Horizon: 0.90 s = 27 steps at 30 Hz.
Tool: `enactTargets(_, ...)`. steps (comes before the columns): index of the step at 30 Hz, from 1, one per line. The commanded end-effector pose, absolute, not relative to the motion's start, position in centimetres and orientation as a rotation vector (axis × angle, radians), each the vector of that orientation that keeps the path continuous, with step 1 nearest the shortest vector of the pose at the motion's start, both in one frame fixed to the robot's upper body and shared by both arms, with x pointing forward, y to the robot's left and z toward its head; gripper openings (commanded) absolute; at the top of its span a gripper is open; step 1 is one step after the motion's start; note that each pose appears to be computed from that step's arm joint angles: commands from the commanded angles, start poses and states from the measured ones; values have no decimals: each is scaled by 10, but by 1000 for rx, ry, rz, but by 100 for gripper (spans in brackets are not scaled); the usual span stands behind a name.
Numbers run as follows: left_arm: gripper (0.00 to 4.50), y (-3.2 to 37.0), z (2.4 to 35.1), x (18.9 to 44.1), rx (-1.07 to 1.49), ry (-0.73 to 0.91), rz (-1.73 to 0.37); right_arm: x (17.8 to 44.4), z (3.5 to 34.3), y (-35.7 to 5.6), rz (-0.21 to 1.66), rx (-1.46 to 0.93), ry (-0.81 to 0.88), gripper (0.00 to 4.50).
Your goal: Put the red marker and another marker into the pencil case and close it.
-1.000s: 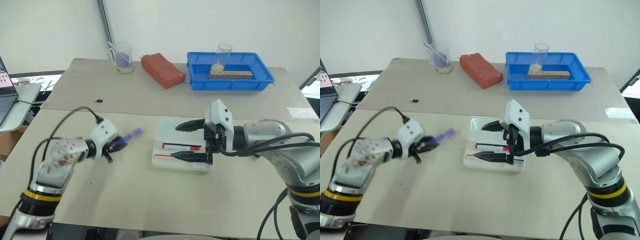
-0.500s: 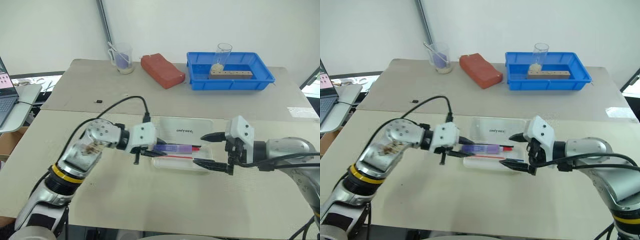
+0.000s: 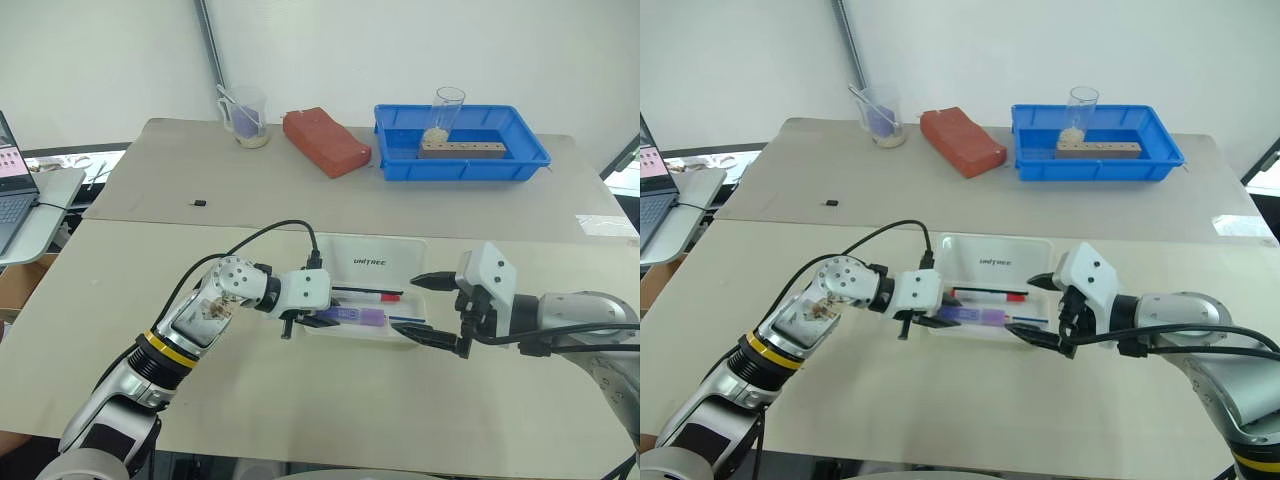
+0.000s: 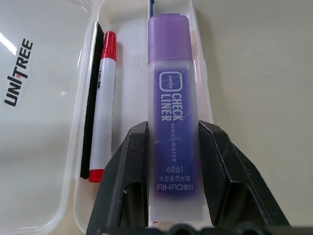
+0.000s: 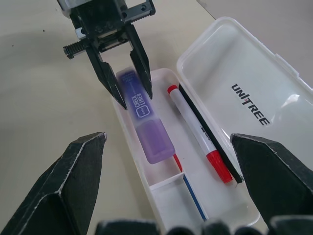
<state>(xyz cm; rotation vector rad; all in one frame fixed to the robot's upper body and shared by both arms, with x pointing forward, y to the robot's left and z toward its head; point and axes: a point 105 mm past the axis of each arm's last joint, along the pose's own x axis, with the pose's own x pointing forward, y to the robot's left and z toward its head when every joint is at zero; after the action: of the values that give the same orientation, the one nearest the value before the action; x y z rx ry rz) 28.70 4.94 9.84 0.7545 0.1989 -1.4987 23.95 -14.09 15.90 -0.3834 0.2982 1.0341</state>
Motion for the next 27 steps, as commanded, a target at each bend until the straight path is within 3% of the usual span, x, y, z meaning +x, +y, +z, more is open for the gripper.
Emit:
enactTargets(1, 92, 47, 104, 286, 776, 154, -1504, 241, 172, -141, 1021, -412, 245, 450)
enactTargets(5, 92, 46, 104, 286, 770, 153, -1504, 242, 172, -141, 1021, -410, 243, 450)
enactTargets(8, 239, 46, 107, 286, 757, 145, -1500, 242, 170, -142, 1018, -405, 246, 450)
enactTargets(13, 448, 44, 121, 285, 693, 109, -1495, 248, 167, -153, 975, -403, 262, 450)
enactTargets(17, 448, 46, 139, 288, 667, 56, -1479, 254, 165, -171, 915, -412, 284, 450)
enactTargets(21, 448, 42, 176, 291, 706, -101, -1478, 264, 161, -213, 778, -449, 345, 450)
enactTargets(27, 448, 24, 210, 272, 548, -254, -1583, 268, 143, -275, 636, -530, 519, 450)
